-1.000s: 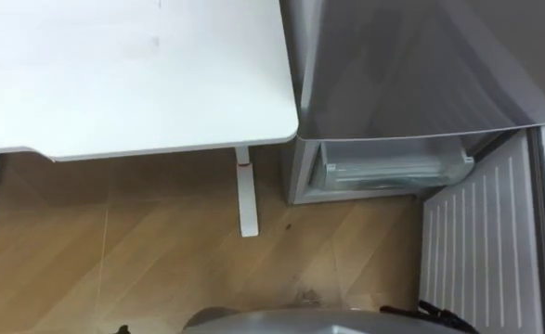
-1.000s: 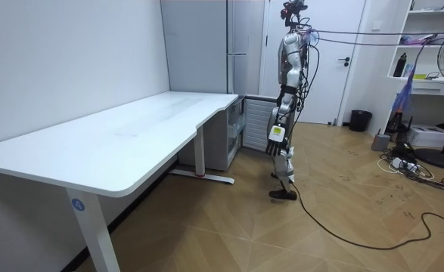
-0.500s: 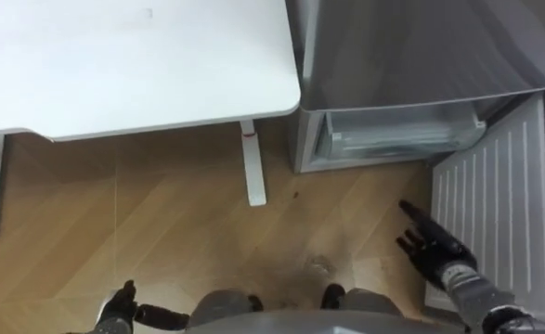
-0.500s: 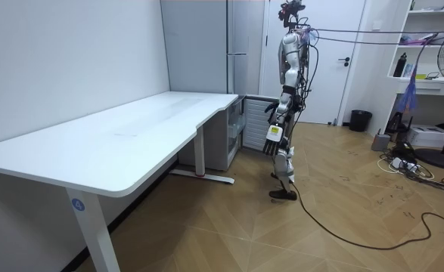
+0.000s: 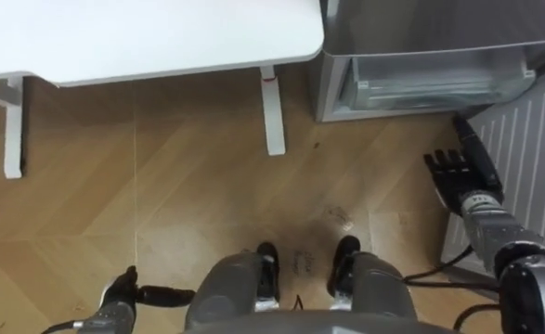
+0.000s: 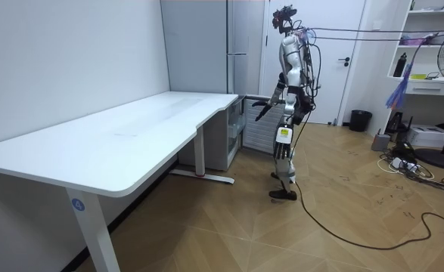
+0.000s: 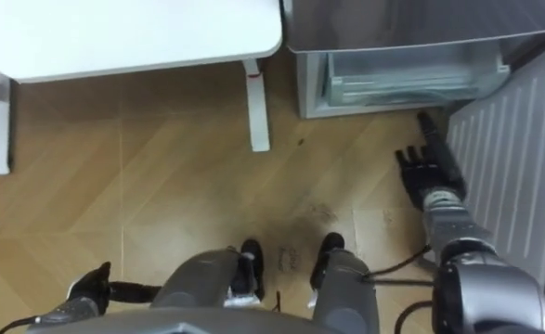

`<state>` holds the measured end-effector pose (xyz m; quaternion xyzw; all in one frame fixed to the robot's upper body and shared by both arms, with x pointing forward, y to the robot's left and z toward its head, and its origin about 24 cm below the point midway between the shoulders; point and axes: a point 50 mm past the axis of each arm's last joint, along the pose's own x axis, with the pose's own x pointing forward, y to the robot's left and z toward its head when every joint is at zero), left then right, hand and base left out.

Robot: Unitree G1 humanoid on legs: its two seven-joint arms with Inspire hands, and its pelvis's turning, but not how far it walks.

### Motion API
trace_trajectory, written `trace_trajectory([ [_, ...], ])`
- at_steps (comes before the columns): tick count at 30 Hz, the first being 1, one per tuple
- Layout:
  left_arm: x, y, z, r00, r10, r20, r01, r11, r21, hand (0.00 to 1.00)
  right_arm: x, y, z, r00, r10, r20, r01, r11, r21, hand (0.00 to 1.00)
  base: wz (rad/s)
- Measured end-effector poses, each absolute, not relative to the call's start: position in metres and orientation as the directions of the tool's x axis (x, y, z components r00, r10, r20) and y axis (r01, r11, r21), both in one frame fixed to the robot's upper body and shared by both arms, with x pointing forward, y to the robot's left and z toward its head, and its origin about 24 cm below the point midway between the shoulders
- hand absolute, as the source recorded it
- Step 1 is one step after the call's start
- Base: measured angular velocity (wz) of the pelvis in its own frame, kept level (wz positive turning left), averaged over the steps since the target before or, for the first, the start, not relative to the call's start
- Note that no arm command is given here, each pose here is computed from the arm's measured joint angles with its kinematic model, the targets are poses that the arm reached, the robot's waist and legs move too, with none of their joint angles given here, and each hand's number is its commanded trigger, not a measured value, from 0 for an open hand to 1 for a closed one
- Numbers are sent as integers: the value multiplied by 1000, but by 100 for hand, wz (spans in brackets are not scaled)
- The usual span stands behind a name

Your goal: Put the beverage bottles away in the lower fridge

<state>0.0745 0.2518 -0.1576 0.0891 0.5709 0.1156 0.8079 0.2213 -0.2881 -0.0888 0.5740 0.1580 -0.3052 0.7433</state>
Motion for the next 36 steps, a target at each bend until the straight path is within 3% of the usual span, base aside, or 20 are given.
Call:
trace_trajectory([
  [11,80,253,-156,334,284,-899,-39,957,288,0,245,-298,-67,806,-283,-520,571,139,809,0,7],
  [14,83,257,-154,338,294,-894,-39,954,299,0,270,-299,-45,848,-281,-449,502,152,851,0,10],
  [22,92,259,-145,407,294,-865,-54,953,299,0,305,-322,10,909,-317,-271,352,233,906,0,18],
  [36,99,264,-131,489,275,-828,9,948,319,0,316,-332,37,927,-320,-197,316,381,869,0,17],
])
